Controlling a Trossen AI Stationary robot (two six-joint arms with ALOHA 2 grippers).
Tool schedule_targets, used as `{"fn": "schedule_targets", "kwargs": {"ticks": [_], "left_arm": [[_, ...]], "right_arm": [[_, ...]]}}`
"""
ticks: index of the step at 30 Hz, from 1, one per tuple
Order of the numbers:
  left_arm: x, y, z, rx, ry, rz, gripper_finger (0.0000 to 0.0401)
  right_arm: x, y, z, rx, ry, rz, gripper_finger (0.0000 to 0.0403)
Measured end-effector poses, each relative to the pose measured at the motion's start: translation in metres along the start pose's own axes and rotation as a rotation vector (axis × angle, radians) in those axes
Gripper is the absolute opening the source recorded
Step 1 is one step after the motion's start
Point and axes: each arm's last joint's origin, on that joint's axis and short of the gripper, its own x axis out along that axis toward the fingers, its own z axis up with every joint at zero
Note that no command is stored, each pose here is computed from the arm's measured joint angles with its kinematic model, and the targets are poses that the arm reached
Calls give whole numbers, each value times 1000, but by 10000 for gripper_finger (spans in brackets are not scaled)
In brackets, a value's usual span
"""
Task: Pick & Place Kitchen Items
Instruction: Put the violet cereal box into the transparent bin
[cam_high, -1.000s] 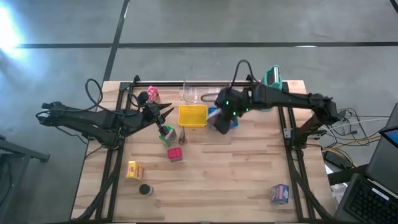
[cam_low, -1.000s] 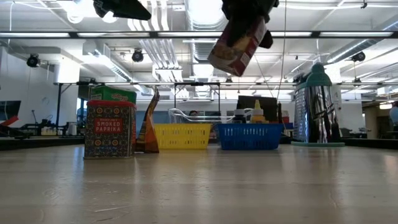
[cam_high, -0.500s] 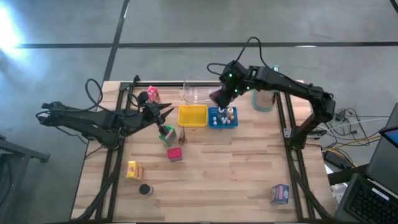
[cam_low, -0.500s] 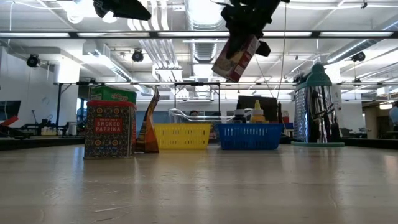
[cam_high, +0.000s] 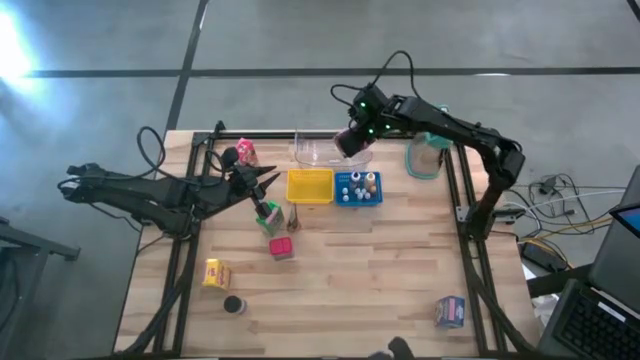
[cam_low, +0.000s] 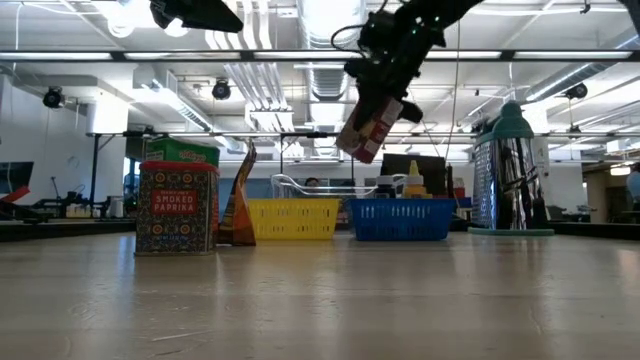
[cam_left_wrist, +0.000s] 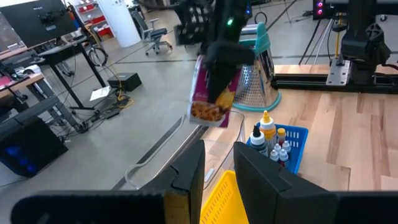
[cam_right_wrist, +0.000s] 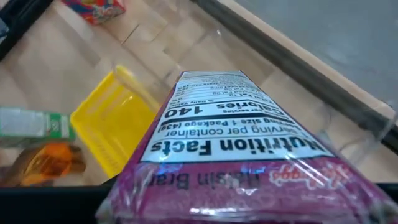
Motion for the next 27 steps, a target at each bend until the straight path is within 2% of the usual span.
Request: {"fn": "schedule_targets", "kwargs": {"ticks": [7,12,18,27], "left_arm": [[0,0,0,2,2,0,92],[0,0,-3,19,19,0,92],[0,0,-3,19,21,0,92],[0,0,-3,-22,22,0,92]], "right_arm": [[21,-13,24,-19,-5,-29,174],[28,-14,43,-193,28,-48,159],[36,-23,52,-368,214,-132,147],[70,-33,57,-597,360,-129,166]]}}
